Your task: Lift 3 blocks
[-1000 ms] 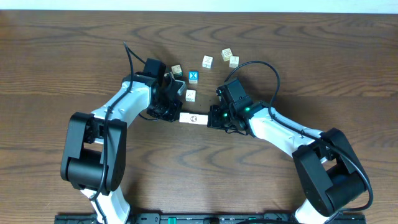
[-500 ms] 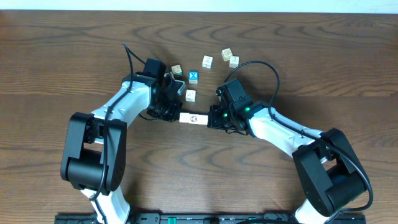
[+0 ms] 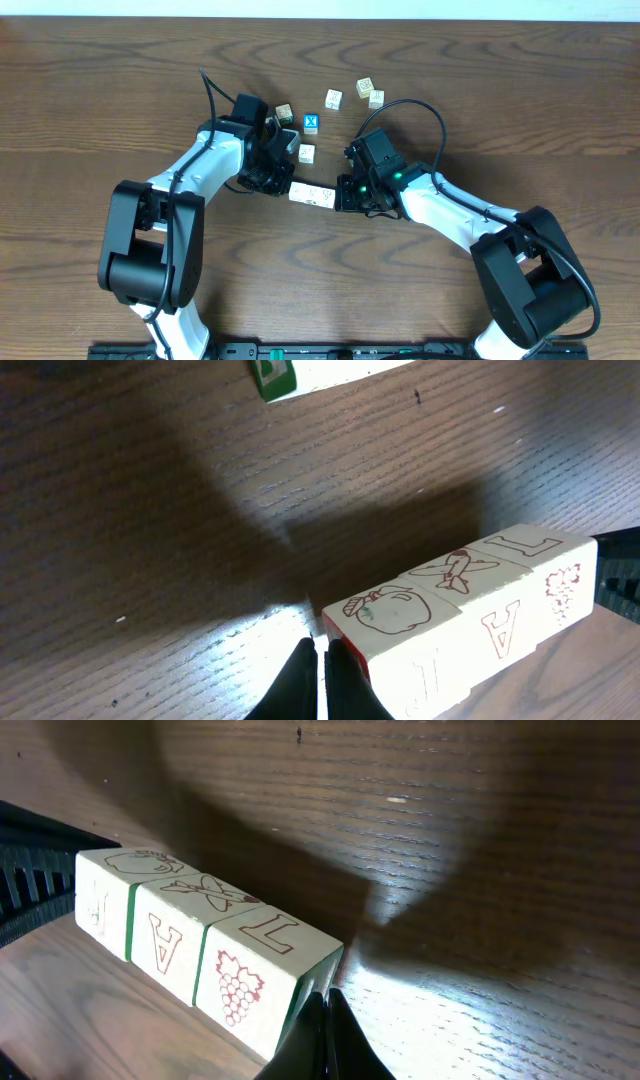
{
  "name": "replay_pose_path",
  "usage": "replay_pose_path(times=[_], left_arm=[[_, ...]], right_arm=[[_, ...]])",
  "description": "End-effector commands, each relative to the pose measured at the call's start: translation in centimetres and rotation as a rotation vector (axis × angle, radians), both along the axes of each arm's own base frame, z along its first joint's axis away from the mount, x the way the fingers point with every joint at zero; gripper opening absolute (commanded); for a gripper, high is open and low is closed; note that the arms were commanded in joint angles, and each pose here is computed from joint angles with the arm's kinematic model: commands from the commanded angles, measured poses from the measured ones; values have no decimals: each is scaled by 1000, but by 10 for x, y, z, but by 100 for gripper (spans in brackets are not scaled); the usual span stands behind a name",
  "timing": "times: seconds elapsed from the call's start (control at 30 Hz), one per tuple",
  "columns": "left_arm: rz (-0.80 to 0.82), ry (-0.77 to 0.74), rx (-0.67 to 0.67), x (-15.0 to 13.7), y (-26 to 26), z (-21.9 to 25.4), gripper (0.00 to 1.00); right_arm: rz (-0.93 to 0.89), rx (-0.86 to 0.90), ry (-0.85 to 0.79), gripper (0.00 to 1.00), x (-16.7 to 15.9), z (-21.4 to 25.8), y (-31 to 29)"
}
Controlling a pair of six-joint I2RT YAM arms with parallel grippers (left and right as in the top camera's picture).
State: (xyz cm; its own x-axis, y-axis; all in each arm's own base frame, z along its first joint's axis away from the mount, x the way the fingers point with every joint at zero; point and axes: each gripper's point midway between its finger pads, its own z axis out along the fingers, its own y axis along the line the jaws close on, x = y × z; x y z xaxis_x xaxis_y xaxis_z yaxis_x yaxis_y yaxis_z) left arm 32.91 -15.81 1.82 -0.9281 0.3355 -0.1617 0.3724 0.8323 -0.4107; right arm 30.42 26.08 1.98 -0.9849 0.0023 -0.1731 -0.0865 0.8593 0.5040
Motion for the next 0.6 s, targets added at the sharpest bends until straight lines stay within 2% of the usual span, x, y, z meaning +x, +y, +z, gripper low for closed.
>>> replay_pose_path(times=[0.0, 0.57], left_arm=[[-55, 4, -150, -5, -37, 25, 7], [-51, 4, -150, -5, -38, 25, 7]], right_arm=[[101, 148, -55, 1, 0, 39, 35], [44, 154, -23, 1, 2, 39, 34]])
